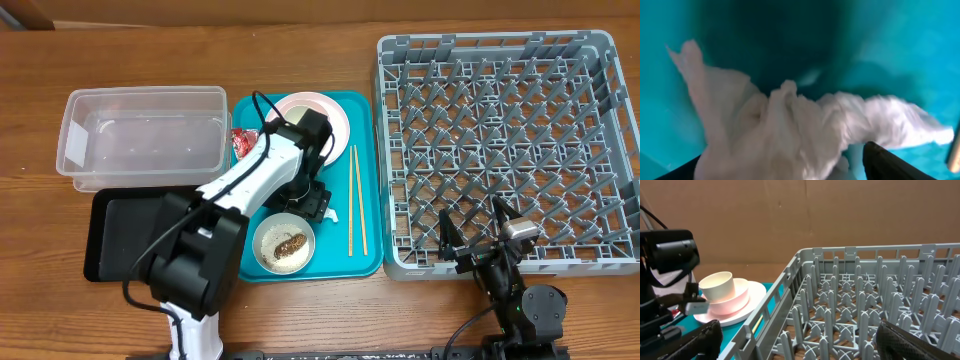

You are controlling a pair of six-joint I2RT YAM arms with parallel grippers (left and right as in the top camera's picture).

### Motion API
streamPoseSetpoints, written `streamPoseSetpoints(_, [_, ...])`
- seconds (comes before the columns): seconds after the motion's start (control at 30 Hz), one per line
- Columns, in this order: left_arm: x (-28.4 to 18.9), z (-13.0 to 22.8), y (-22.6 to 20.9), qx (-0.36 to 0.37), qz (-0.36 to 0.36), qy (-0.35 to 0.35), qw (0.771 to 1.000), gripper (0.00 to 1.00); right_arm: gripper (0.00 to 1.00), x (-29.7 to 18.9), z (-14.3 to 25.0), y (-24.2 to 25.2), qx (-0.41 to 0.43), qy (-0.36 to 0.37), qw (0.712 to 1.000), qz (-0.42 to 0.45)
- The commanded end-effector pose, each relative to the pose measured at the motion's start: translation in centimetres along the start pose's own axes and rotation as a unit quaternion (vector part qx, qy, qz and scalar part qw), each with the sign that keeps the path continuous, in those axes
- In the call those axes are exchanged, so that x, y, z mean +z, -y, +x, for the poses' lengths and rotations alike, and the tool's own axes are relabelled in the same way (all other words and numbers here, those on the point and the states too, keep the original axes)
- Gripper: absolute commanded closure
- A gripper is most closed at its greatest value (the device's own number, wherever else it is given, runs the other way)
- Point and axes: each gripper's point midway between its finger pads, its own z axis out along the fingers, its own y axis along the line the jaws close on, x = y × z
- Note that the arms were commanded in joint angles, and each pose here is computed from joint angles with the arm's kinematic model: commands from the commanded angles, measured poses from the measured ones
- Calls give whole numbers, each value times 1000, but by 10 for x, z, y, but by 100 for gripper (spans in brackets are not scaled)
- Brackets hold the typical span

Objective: Sort waste into correct bins and load items into the dishwasher
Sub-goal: 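Grasp the crumpled white tissue with the left gripper, then carry the tissue left and drop it into the clear bin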

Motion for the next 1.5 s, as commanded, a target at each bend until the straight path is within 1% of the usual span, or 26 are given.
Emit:
streamPoseSetpoints(0.0, [10,2,4,8,2,-14,1000,24,0,0,1,1,0,4,1000,2])
streamPoseSetpoints(0.1, [10,2,3,7,1,-14,1000,34,0,0,1,1,0,4,1000,2])
streamPoseSetpoints(0.13, [10,2,3,7,1,-13,1000,40,0,0,1,1,0,4,1000,2])
streamPoseSetpoints(0.17, [10,2,3,7,1,-14,1000,48,0,0,1,1,0,4,1000,2])
streamPoseSetpoints(0.3, [8,3,3,7,1,-13,1000,72,0,0,1,1,0,4,1000,2])
streamPoseSetpoints(0.4, [3,1,3,7,3,-5,1000,81,0,0,1,1,0,4,1000,2])
streamPoseSetpoints(0.47, [-4,-1,3,7,2,7,1000,84,0,0,1,1,0,4,1000,2])
streamPoseSetpoints(0.67, [-41,-18,-11,-24,-37,69,997,87,0,0,1,1,0,4,1000,2])
streamPoseSetpoints(0.8, [-85,-30,-32,-64,-69,127,987,94,0,0,1,1,0,4,1000,2])
streamPoseSetpoints(0.93, [-130,-39,-61,-114,-78,179,974,95,0,0,1,1,0,4,1000,2])
streamPoseSetpoints(1.07, [-163,-42,-100,-168,-75,222,958,91,0,0,1,1,0,4,1000,2])
streamPoseSetpoints(1.1, [-168,-41,-110,-181,-77,227,954,91,0,0,1,1,0,4,1000,2])
streamPoseSetpoints(1.17, [-174,-37,-141,-229,-84,233,941,91,0,0,1,1,0,4,1000,2])
streamPoseSetpoints(1.3, [-168,-21,-198,-305,-92,220,922,89,0,0,1,1,0,4,1000,2])
streamPoseSetpoints(1.47, [-155,-11,-249,-367,-95,209,902,84,0,0,1,1,0,4,1000,2])
